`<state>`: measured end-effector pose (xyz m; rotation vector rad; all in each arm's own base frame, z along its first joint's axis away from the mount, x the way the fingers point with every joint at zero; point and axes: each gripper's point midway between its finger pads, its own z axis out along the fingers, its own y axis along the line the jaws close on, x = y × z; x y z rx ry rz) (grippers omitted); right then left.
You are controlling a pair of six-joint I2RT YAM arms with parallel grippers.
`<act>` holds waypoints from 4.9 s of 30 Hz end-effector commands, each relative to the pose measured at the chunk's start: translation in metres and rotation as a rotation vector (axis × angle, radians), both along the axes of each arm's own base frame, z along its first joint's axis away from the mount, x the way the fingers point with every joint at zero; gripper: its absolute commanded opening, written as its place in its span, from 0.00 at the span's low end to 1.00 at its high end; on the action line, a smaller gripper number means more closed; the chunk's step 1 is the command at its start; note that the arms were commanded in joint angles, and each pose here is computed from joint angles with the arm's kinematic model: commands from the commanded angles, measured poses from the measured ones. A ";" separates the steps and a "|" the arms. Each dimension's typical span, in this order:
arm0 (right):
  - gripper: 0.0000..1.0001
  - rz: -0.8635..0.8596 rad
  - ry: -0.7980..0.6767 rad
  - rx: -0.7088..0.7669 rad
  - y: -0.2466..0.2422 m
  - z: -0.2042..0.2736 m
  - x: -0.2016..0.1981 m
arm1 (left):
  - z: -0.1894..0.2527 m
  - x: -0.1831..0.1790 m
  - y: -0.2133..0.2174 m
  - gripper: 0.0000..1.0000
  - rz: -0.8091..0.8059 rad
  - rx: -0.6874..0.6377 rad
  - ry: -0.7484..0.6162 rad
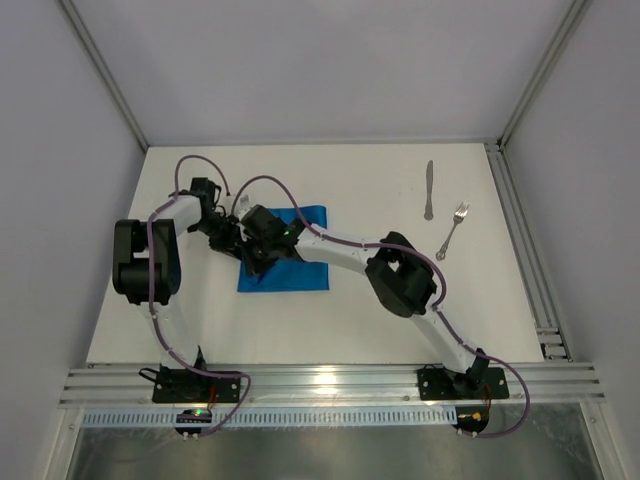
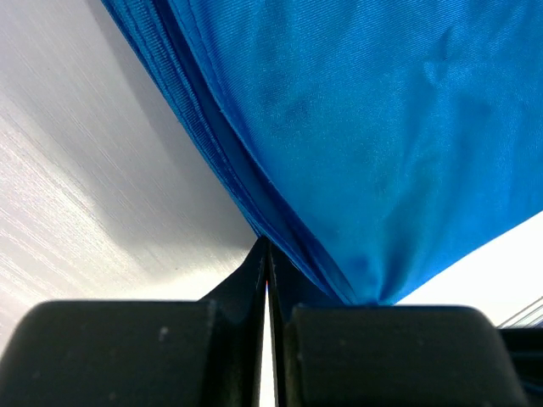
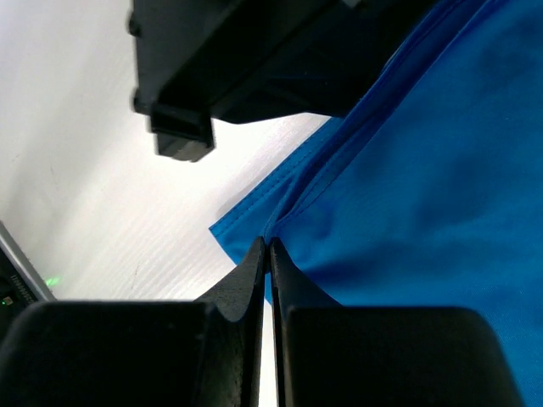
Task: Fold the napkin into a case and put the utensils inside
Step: Fold the rectangle-folded napkin at the center of the board, then rotate the rectangle-folded napkin at the center of the board, then smooth out the square-folded napkin at the center of the board.
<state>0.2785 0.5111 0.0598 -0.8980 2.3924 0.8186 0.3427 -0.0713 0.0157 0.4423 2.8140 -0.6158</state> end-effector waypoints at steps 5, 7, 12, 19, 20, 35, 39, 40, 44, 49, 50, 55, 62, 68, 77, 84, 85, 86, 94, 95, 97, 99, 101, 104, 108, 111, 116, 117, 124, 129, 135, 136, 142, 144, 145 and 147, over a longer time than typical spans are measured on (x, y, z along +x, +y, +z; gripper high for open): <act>0.05 0.013 0.024 0.049 0.016 0.001 -0.002 | -0.005 -0.001 0.017 0.04 0.009 0.082 -0.015; 0.14 0.017 0.030 0.056 0.018 0.000 -0.003 | -0.003 0.000 0.019 0.06 0.005 0.090 -0.022; 0.43 0.047 -0.002 0.086 0.020 0.023 -0.003 | 0.006 0.004 0.027 0.11 0.008 0.140 -0.049; 0.61 0.066 -0.105 0.161 0.007 0.102 -0.003 | 0.031 0.010 0.049 0.27 0.049 0.199 -0.107; 0.62 0.055 -0.122 0.154 0.000 0.107 0.000 | 0.035 0.009 0.050 0.27 0.047 0.204 -0.112; 0.36 -0.542 0.111 0.255 -0.211 0.056 0.158 | 0.041 -0.060 0.007 0.43 -0.108 0.113 0.009; 0.49 -0.571 0.152 0.307 -0.214 0.041 0.185 | 0.031 -0.063 -0.001 0.45 -0.135 0.119 0.032; 0.50 -0.570 0.148 0.325 -0.212 0.044 0.192 | 0.029 -0.063 -0.001 0.44 -0.135 0.121 0.035; 0.51 -0.541 0.219 0.362 -0.198 0.026 0.200 | 0.023 -0.063 0.001 0.27 -0.139 0.134 0.053; 0.50 -0.575 0.253 0.362 -0.196 -0.002 0.209 | 0.018 -0.067 0.001 0.16 -0.147 0.132 0.072; 0.50 -0.577 0.260 0.364 -0.194 -0.003 0.209 | 0.017 -0.067 0.001 0.15 -0.148 0.130 0.073; 0.38 -0.591 0.258 0.368 -0.195 -0.009 0.211 | 0.013 -0.072 -0.001 0.03 -0.165 0.118 0.094; 0.24 -0.595 0.248 0.412 -0.194 -0.001 0.209 | 0.027 -0.071 -0.008 0.00 -0.184 0.070 0.061; 0.11 -0.624 0.236 0.418 -0.200 0.001 0.201 | 0.034 -0.077 -0.016 0.00 -0.211 0.020 0.070; 0.07 -0.740 0.189 0.419 -0.227 0.008 0.180 | 0.059 -0.089 -0.028 0.00 -0.269 -0.069 0.055; 0.06 -0.794 0.186 0.387 -0.247 0.000 0.157 | 0.046 -0.099 -0.014 0.00 -0.273 0.009 0.093; 0.07 -0.807 0.184 0.386 -0.249 -0.002 0.155 | 0.047 -0.097 -0.014 0.03 -0.266 0.010 0.079; 0.07 -0.814 0.184 0.385 -0.251 -0.003 0.153 | 0.049 -0.096 -0.014 0.07 -0.260 0.010 0.069; 0.04 -1.002 0.182 0.310 -0.303 -0.020 0.089 | 0.054 -0.074 -0.010 0.29 -0.182 0.059 0.004; 0.04 -1.020 0.186 0.306 -0.308 -0.021 0.081 | 0.052 -0.073 -0.010 0.29 -0.177 0.057 0.012; 0.04 -1.054 0.195 0.274 -0.325 -0.029 0.052 | 0.046 -0.073 -0.011 0.30 -0.167 0.056 0.037; 0.14 -1.043 0.221 0.234 -0.333 -0.041 0.023 | 0.041 -0.071 -0.012 0.30 -0.159 0.052 0.050; 0.36 -1.001 0.228 0.180 -0.338 -0.042 0.002 | 0.040 -0.067 -0.012 0.30 -0.152 0.053 0.047; 0.54 -0.993 0.199 0.082 -0.358 -0.039 -0.019 | 0.034 -0.062 -0.015 0.30 -0.142 0.044 0.059; 0.57 -0.982 -0.053 -0.006 -0.383 0.016 0.008 | 0.026 -0.058 -0.021 0.30 -0.114 0.011 0.078; 0.49 -0.921 -0.196 -0.004 -0.365 0.056 0.029 | 0.017 -0.054 -0.019 0.29 -0.076 0.027 0.073; 0.31 -0.697 -0.212 0.061 -0.300 0.072 0.038 | 0.041 -0.036 -0.031 0.29 -0.061 -0.039 -0.046; 0.29 -0.687 -0.194 0.052 -0.297 0.064 0.040 | 0.045 -0.032 -0.032 0.29 -0.064 -0.041 -0.075; 0.28 -0.614 -0.104 0.114 -0.294 0.055 0.067 | 0.035 -0.018 -0.038 0.34 -0.117 -0.006 -0.110; 0.27 -0.536 -0.063 0.025 -0.290 0.037 0.084 | 0.024 -0.014 -0.041 0.34 -0.139 0.049 -0.114; 0.27 -0.571 -0.046 0.031 -0.294 0.019 0.093 | 0.019 -0.011 -0.040 0.29 -0.152 0.095 -0.119; 0.26 -0.578 -0.041 0.033 -0.296 0.017 0.093 | 0.019 -0.012 -0.040 0.26 -0.157 0.096 -0.120; 0.23 -0.647 -0.008 0.045 -0.315 0.008 0.112 | 0.016 -0.014 -0.045 0.12 -0.177 0.093 -0.111; 0.20 -0.649 0.001 0.034 -0.316 0.002 0.119 | 0.017 -0.013 -0.045 0.07 -0.176 0.093 -0.111; 0.20 -0.650 0.006 0.027 -0.315 -0.001 0.121 | 0.018 -0.013 -0.045 0.02 -0.175 0.094 -0.112; 0.18 -0.662 0.016 0.008 -0.316 -0.005 0.127 | 0.021 -0.013 -0.045 0.00 -0.176 0.092 -0.114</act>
